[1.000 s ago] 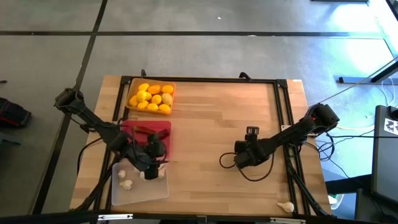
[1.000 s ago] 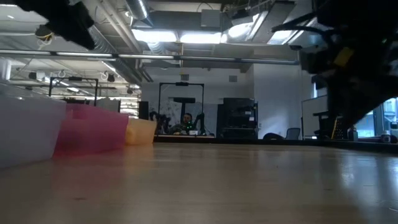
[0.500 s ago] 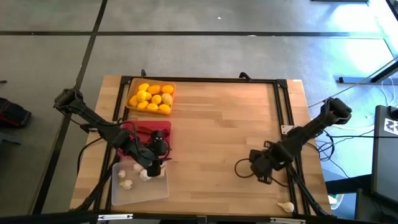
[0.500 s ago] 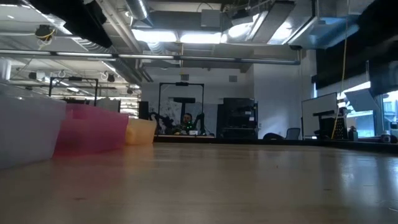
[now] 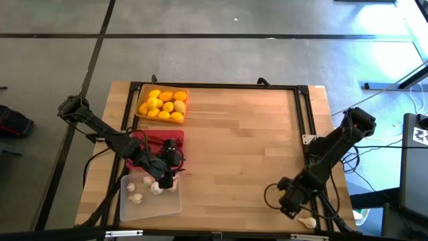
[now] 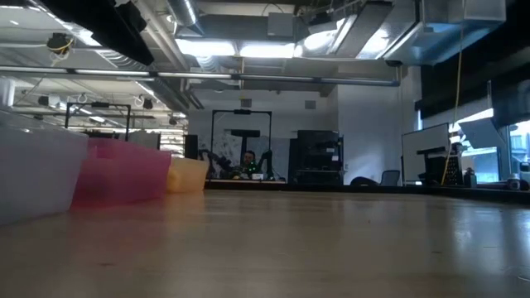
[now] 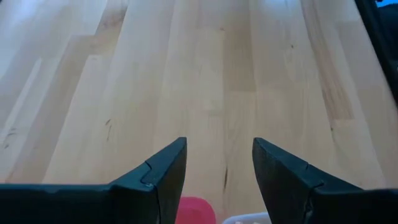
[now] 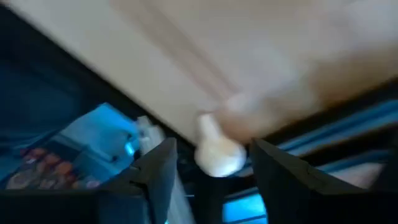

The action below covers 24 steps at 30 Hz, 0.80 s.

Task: Sort produce into baskets
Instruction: Put the garlic into the transparent bin

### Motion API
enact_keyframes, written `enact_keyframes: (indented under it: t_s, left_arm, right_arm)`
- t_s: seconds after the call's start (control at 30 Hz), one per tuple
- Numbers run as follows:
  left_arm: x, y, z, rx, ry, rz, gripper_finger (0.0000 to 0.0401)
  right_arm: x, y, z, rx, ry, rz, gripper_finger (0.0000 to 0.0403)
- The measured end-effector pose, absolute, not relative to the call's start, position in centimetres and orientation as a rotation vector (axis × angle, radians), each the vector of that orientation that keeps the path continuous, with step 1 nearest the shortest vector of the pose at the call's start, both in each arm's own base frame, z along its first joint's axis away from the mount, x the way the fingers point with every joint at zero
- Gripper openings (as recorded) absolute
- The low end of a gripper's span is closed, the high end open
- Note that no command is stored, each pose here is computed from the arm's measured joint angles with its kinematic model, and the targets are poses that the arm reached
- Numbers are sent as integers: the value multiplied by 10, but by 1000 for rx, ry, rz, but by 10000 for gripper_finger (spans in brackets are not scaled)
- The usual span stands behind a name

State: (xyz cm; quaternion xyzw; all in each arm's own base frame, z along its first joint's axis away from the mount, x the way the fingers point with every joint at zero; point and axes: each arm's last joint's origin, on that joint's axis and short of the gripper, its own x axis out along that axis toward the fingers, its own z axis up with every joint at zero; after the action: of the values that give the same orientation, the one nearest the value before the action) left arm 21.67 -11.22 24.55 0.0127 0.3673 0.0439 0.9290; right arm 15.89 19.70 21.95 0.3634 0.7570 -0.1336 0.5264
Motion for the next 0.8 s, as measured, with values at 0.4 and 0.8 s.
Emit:
enact_keyframes:
  t_s: [0.4, 0.8]
  left_arm:
    - [218, -110, 246, 21, 746, 112, 180]
    - [218, -110, 246, 14, 743, 114, 180]
  right_arm:
    - [157, 247, 184, 853, 1896, -178, 261]
    - [148, 263, 142, 689, 1985, -240, 211]
